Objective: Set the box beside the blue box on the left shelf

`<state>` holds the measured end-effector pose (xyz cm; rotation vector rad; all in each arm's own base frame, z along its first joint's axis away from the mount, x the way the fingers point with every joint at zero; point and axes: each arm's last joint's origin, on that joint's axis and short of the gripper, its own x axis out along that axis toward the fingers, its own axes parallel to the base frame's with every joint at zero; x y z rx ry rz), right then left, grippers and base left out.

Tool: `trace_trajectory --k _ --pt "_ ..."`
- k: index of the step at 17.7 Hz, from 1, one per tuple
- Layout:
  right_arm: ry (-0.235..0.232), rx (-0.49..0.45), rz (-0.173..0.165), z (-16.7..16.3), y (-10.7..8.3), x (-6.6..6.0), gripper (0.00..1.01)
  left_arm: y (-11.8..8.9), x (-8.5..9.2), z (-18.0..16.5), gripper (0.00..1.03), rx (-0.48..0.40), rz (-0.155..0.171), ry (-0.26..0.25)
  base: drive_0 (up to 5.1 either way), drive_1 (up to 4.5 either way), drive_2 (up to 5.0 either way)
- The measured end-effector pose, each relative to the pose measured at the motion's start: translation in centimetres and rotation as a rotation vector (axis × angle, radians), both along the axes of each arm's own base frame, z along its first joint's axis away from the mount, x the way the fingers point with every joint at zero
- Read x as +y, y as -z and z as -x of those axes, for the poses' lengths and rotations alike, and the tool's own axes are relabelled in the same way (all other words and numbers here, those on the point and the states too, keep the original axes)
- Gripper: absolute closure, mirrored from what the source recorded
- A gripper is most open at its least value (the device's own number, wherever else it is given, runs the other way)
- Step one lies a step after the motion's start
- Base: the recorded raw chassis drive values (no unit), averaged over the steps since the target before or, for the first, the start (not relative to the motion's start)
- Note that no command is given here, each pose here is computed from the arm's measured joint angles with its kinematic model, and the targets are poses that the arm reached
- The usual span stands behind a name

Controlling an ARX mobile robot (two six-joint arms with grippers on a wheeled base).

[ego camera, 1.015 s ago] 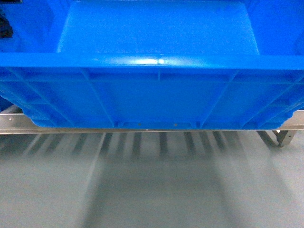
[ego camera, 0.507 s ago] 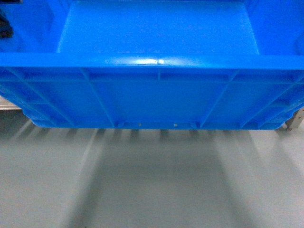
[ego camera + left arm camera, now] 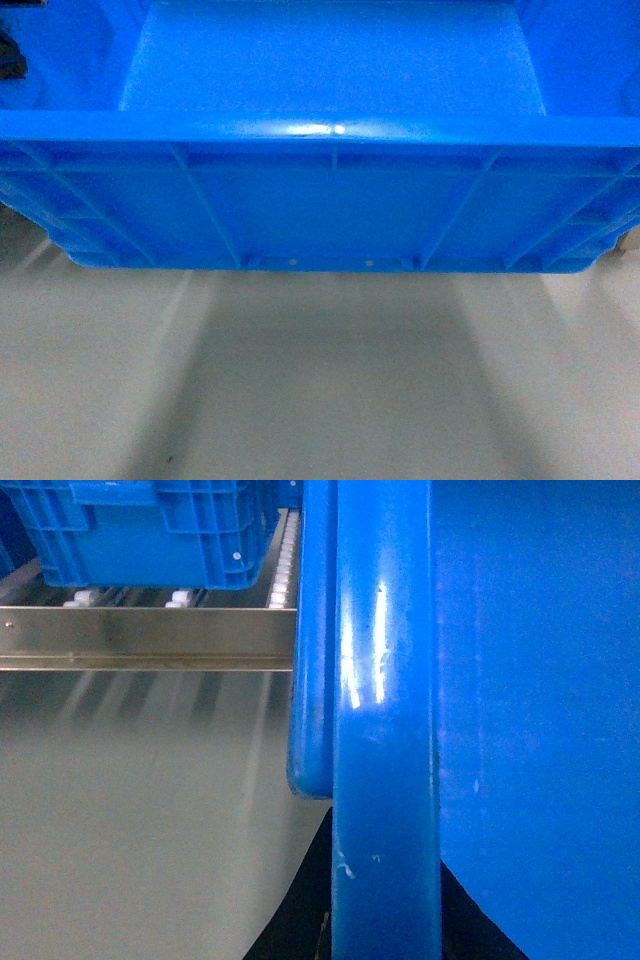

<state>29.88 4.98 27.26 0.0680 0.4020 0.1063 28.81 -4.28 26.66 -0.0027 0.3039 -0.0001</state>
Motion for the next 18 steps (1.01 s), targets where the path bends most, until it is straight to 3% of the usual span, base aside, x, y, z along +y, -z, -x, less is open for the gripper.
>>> trace_trajectory --k 18 --pt "0.001 -0.002 0.0 0.01 -0.03 0.0 0.94 -0.07 0.0 0.03 0.97 -0.003 0.0 0.0 0.0 0.0 0.0"
